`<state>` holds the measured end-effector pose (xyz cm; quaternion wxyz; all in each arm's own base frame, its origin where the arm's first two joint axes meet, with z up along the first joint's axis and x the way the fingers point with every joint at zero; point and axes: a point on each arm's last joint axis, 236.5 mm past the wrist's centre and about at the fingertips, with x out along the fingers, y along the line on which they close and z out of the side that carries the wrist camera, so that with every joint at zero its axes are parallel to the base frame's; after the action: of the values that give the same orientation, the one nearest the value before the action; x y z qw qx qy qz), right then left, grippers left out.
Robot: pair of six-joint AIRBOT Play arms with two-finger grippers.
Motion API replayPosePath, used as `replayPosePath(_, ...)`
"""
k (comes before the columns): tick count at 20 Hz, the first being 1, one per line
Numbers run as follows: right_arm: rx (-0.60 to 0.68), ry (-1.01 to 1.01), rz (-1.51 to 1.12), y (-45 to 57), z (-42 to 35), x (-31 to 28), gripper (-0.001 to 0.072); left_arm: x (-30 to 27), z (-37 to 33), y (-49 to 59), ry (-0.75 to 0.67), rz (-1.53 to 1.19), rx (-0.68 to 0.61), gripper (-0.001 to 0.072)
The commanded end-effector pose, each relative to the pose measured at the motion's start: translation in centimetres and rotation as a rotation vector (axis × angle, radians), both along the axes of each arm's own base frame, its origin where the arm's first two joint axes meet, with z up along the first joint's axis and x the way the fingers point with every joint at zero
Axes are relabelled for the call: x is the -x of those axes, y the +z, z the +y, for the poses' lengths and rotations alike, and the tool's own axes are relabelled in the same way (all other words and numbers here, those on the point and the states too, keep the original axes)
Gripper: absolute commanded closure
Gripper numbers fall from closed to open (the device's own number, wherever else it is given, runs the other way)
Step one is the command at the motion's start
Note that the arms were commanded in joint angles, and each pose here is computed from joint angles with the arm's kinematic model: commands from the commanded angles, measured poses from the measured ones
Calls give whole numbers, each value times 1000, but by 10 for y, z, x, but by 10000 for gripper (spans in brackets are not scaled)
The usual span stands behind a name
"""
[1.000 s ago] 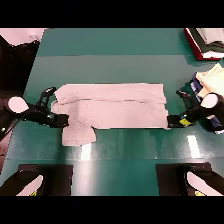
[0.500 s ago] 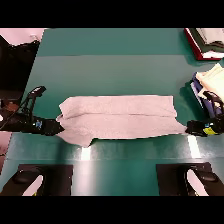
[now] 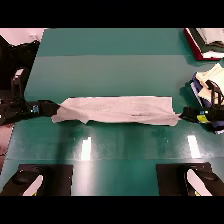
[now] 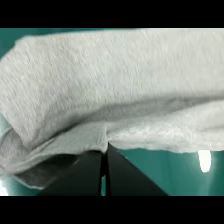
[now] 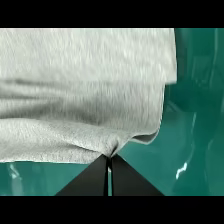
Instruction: Fold the shirts.
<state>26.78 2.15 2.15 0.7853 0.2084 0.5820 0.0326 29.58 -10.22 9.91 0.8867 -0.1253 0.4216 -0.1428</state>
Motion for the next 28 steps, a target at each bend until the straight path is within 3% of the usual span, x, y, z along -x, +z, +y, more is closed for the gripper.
replayPosePath(1, -17, -1, -65, 6, 3, -43, 704, -27, 16, 3, 66, -78, -41, 685)
replayPosePath(8, 68, 129, -62, -6, 22, -111, 702, -69, 17, -53, 97, 5, -60, 684)
replayPosePath(16, 66, 127, -37, -29, 22, -146, 700, -93, 36, -69, 186, 13, -44, 662)
replayPosePath(17, 65, 117, -54, -29, 21, -150, 697, -93, 42, -70, 209, 17, -38, 396)
replayPosePath(18, 65, 109, -71, -27, 21, -155, 662, -94, 49, -70, 240, 25, -24, 185)
replayPosePath(19, 69, 102, -89, -26, 20, -159, 434, -95, 55, -68, 264, 29, -16, 145)
replayPosePath(20, 71, 99, -100, -22, 18, -162, 208, -97, 62, -64, 284, 22, -12, 146)
replayPosePath(23, 62, 110, -49, -13, 6, -151, 186, -101, 64, -46, 284, 23, -3, 146)
replayPosePath(24, 59, 138, -5, -16, 0, -139, 187, -98, 62, -43, 273, 41, 0, 178)
replayPosePath(26, 40, 181, 102, -31, -16, -111, 187, -91, 55, -44, 249, 78, 11, 475)
replayPosePath(27, 12, 193, 142, -40, -22, -98, 186, -87, 51, -46, 212, 90, -1, 601)
replayPosePath(28, -38, 189, 162, -46, -24, -91, 187, -82, 46, -48, 173, 101, -5, 682)
